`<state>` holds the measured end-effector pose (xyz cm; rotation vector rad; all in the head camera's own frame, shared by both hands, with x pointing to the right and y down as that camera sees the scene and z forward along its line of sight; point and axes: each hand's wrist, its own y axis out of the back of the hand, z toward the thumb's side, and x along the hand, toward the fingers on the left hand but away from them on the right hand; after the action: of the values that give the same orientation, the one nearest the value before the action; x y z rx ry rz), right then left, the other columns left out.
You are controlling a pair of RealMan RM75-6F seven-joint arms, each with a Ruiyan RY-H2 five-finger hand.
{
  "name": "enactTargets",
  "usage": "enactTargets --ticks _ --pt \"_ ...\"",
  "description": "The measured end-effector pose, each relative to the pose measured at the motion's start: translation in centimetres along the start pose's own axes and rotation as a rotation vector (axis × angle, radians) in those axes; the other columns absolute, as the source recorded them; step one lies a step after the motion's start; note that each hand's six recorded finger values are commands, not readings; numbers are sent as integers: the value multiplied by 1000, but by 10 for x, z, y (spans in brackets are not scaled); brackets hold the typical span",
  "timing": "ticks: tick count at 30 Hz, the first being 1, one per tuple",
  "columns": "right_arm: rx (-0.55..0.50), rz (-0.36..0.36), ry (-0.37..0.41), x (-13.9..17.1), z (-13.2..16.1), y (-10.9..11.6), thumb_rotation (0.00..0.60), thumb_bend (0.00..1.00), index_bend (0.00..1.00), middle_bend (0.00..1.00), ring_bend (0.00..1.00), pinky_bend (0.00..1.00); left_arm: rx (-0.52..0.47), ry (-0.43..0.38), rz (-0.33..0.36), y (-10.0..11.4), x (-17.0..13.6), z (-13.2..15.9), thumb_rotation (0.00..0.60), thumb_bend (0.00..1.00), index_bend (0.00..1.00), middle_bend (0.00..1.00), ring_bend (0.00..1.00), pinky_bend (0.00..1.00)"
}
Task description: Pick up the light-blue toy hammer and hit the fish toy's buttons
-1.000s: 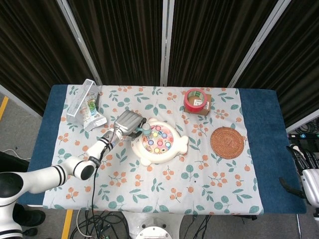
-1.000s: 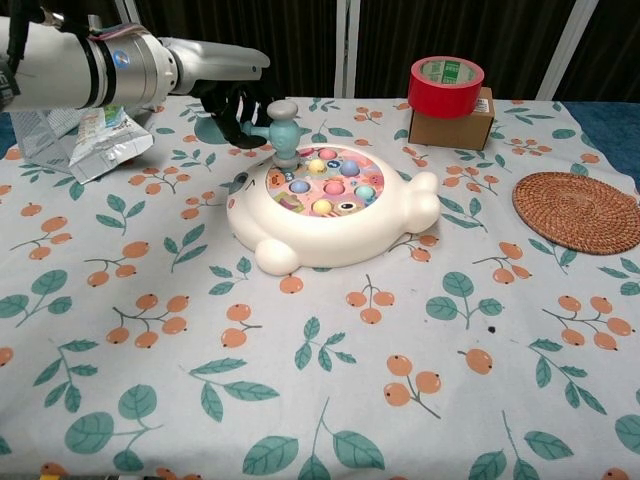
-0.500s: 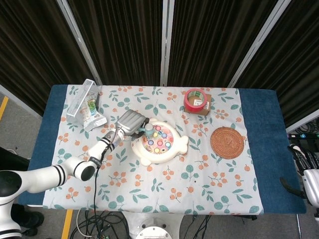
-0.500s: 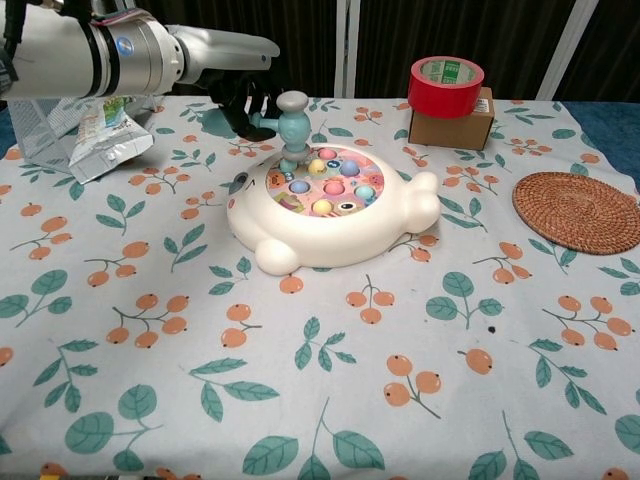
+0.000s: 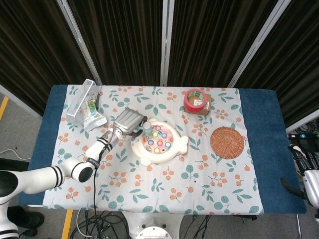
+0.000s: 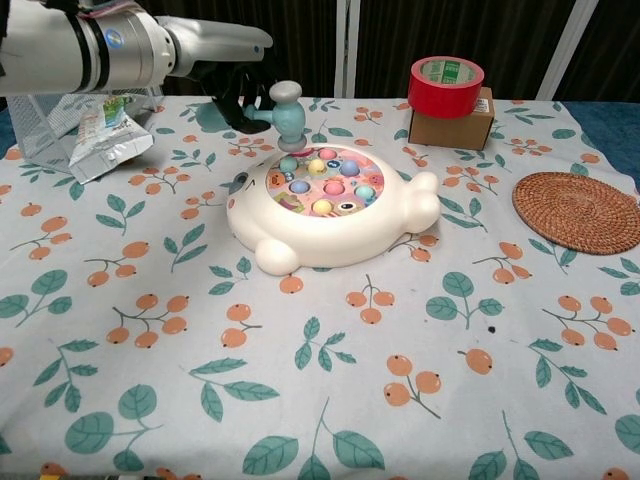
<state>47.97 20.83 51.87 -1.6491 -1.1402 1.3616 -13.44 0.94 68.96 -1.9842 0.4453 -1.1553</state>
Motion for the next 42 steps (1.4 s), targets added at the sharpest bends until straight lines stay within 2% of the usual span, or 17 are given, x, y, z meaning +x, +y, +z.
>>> enactTargets --ticks 5,10,15,24,29,42 --pt "-1 3 3 0 -1 0 600 193 68 148 0 0 -41 35 65 4 -21 -17 600 582 605 609 470 468" --pt "-3 12 15 -3 1 -3 600 193 68 148 0 0 -82 87 93 -16 -48 -43 600 568 584 585 462 457" --pt "-4 17 20 -5 3 -4 600 194 68 148 0 0 -137 125 68 -47 -70 -63 600 541 568 574 449 438" --pt "-5 14 14 -3 3 -4 600 193 68 148 0 0 -154 160 17 -85 -75 -83 600 443 511 534 400 398" --pt "-6 19 13 -3 4 -5 600 193 68 148 0 0 -161 177 -2 -96 -77 -90 600 428 491 513 379 385" --pt "-3 17 14 -3 5 -4 600 193 68 148 0 0 -142 184 -38 -106 -82 -93 600 318 398 432 320 365"
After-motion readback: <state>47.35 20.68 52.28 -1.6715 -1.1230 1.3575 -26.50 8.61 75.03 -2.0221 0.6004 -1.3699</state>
